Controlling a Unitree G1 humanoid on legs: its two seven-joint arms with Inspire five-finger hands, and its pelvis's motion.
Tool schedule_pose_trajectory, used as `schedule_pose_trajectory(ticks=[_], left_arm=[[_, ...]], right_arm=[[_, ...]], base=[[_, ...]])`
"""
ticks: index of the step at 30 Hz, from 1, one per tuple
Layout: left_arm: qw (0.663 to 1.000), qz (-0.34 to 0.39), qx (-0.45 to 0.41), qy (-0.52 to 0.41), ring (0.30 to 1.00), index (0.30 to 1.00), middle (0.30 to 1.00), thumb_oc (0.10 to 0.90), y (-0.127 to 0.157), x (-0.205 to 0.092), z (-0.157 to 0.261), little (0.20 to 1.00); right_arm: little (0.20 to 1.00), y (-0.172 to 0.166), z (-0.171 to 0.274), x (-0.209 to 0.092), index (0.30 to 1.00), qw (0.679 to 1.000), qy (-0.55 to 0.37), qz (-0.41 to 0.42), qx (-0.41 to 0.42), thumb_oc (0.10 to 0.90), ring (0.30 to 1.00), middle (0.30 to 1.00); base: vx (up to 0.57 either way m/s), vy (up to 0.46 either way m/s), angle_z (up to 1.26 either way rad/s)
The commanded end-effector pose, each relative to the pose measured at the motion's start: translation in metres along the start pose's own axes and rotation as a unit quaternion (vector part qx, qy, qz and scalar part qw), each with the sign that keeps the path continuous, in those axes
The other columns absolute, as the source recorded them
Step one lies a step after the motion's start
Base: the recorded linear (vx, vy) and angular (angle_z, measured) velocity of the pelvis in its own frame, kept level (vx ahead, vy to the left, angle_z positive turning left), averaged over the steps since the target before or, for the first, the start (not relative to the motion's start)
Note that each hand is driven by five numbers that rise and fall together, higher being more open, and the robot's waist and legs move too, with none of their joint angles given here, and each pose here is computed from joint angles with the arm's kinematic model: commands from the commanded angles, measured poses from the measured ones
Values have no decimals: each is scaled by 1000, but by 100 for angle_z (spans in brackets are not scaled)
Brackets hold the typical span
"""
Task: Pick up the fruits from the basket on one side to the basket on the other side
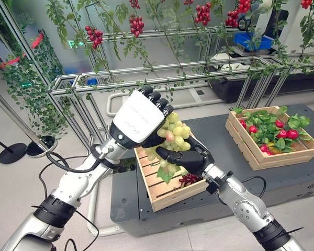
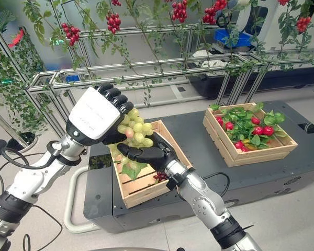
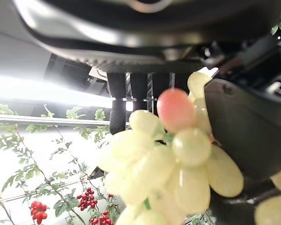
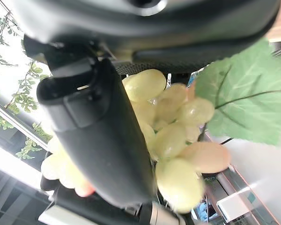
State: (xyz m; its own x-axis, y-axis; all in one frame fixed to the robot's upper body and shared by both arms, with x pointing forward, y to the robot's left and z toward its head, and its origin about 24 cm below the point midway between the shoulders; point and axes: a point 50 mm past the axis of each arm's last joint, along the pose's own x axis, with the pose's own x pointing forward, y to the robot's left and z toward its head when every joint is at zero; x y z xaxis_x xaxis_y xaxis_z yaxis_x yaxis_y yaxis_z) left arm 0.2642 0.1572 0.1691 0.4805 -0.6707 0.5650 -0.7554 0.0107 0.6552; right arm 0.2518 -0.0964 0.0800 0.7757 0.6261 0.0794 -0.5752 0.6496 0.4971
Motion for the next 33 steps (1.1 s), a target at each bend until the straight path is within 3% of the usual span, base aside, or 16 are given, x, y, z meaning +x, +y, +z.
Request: schedule_pose_trajectory(ticks=[1,11,13,14,15,16,25,33], left_arm=[[987,155,53,0,300,300,300,400,44,49,-22,300],[982,168,83,-29,300,300,300,400,54,50,-21,300],[981,175,88,-20,462,462,462,508,56,47,-25,462],[980,178,92,-14,462,462,462,508,57,45,-28,462],[979,180,93,-12,766,766,766,711,57,45,-29,766],[978,185,99,-6,900,900,900,800,59,42,-32,900],[969,191,152,45,900,900,900,800,68,27,-57,900],[949,177,212,155,900,900,900,800,79,2,-89,900]], right_arm=[[300,39,39,16,300,991,-100,84,-28,400,300,300],[300,22,49,8,300,989,-118,17,-89,400,300,300],[300,18,54,5,300,987,-126,2,-101,400,300,300],[300,15,57,3,300,985,-131,-10,-110,400,300,300],[300,14,58,2,300,985,-132,-14,-114,400,300,300],[300,9,60,-1,300,982,-134,-28,-128,400,300,300],[300,-16,84,-19,300,963,-171,-103,-179,400,300,300],[300,-32,97,-41,300,943,-213,-162,-200,400,300,300]], base=[[0,0,0],[0,0,0],[0,0,0],[0,0,0],[0,0,0],[0,0,0],[0,0,0],[-3,-13,-5]])
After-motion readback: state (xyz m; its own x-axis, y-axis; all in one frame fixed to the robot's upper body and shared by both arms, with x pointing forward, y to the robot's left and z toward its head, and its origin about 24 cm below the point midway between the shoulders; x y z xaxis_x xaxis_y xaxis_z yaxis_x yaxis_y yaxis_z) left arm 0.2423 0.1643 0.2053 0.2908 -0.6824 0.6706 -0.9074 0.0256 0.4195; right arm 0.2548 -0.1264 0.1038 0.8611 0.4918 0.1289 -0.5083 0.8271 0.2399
